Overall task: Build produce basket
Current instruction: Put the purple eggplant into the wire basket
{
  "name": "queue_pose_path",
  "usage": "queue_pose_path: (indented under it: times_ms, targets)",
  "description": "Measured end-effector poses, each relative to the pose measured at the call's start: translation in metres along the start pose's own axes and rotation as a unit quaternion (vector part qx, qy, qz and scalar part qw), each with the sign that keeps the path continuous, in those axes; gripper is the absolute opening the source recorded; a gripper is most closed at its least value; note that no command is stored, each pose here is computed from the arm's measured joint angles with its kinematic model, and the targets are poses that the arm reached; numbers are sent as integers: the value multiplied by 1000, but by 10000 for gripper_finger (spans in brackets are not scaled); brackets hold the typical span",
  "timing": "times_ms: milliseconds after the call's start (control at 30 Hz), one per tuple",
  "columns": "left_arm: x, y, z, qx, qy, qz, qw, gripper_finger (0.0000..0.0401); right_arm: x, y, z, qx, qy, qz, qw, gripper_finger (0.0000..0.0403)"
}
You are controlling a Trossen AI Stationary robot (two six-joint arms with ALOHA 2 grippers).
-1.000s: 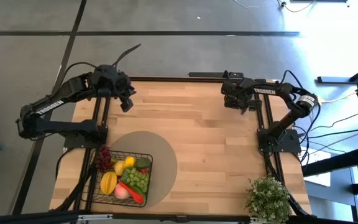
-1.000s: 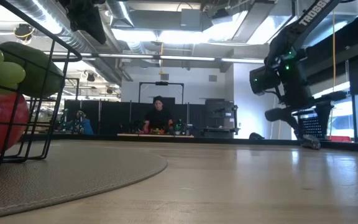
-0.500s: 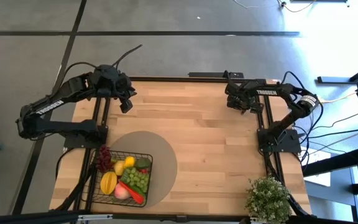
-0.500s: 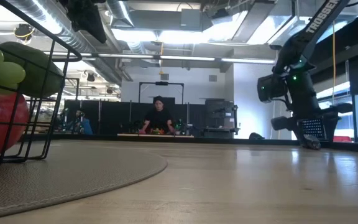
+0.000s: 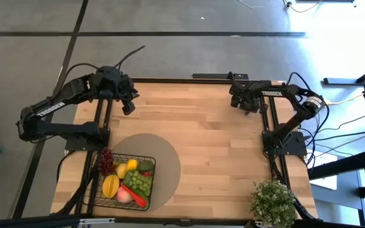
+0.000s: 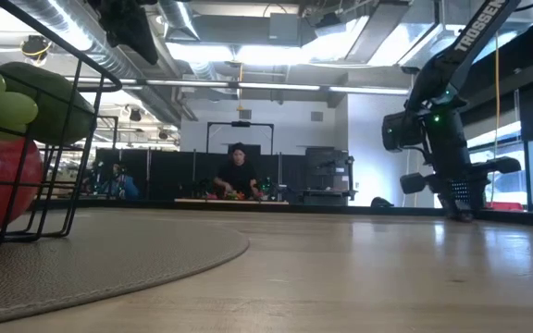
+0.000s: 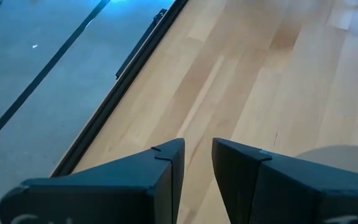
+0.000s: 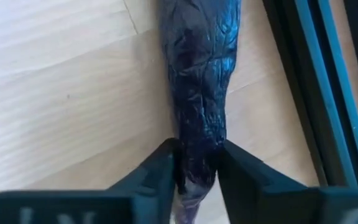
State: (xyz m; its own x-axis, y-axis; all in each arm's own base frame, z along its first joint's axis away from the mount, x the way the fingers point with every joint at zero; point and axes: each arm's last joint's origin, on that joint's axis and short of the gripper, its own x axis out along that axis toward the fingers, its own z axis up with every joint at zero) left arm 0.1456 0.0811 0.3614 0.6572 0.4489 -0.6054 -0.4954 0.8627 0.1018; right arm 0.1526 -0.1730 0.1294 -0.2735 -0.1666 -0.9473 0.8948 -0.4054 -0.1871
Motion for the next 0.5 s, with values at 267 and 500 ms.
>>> queue_pose_path:
  times_ms: [267,500]
  targets:
    - [0,0,-1,11,4,0,1000,71,1,0,0,-14,-5,-4,1000,32]
    - [0,0,-1,12,4,0,1000,71,-10,11,-1,-63,-10,28,998,32]
